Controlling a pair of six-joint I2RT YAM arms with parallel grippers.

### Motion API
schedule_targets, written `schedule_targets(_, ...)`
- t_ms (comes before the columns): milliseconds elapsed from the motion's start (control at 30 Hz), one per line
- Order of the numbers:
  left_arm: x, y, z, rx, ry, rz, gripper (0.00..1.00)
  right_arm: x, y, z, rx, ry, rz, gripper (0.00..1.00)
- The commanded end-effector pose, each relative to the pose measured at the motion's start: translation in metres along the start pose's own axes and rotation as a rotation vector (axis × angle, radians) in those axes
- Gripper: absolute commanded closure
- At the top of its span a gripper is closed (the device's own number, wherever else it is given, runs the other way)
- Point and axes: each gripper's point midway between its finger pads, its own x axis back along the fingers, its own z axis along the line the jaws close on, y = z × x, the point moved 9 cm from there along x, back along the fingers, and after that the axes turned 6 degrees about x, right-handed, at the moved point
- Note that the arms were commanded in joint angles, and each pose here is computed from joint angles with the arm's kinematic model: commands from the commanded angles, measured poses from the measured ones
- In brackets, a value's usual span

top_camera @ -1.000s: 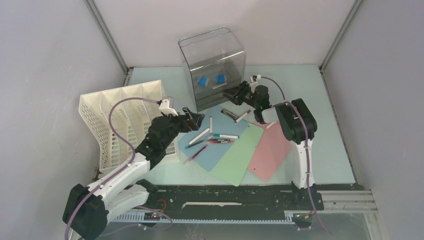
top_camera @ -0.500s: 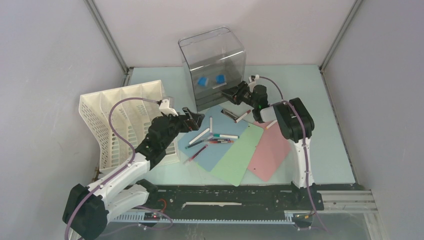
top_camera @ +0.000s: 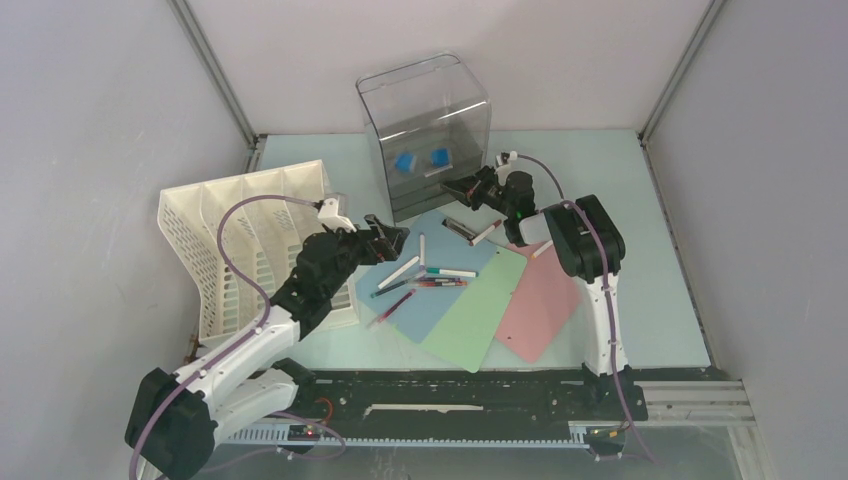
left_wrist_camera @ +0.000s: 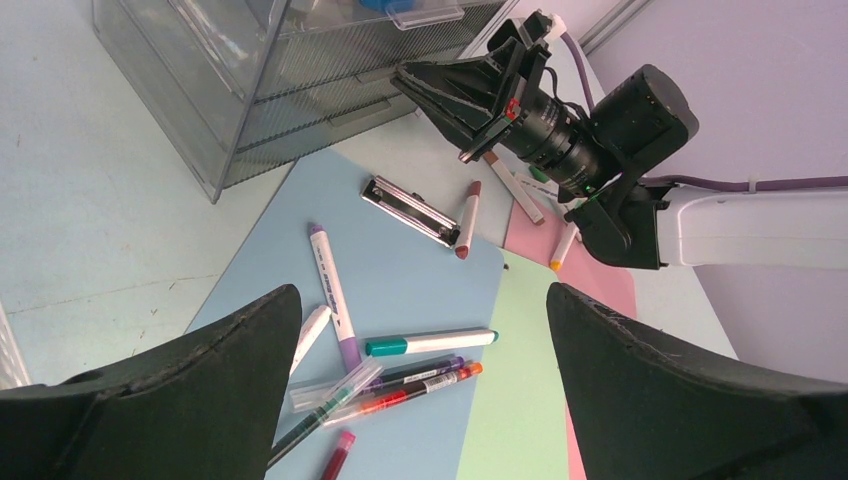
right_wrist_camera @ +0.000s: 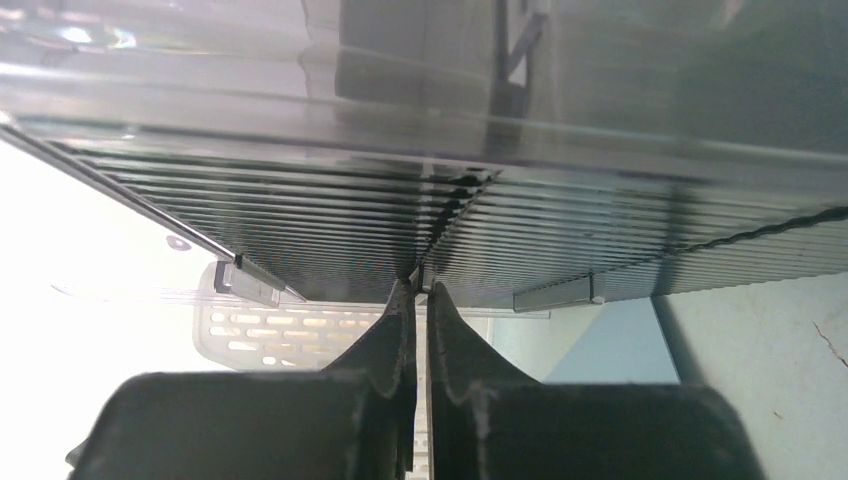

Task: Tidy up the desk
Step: Open the drawer in the storage box.

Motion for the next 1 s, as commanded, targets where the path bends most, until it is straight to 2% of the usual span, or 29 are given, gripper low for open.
schedule_targets(0, 0.004, 0.005, -0.003, 0.012, -0.026, -0.032, 0.00, 0.000, 0.008, 0.008, 0.042, 0.048, -0.036, 0.99)
schedule_targets(767, 0.014, -0.002, -0.001, 0.012, -0.061, -0.018, 0.00, 0.052, -0.012, 0.007, 0.071, -0.017, 0.004, 1.00)
schedule_targets(967, 0.018, -0.005, -0.003, 0.006, -0.100, 0.000, 0.00, 0.062, -0.014, 0.012, 0.107, -0.006, 0.034, 0.91)
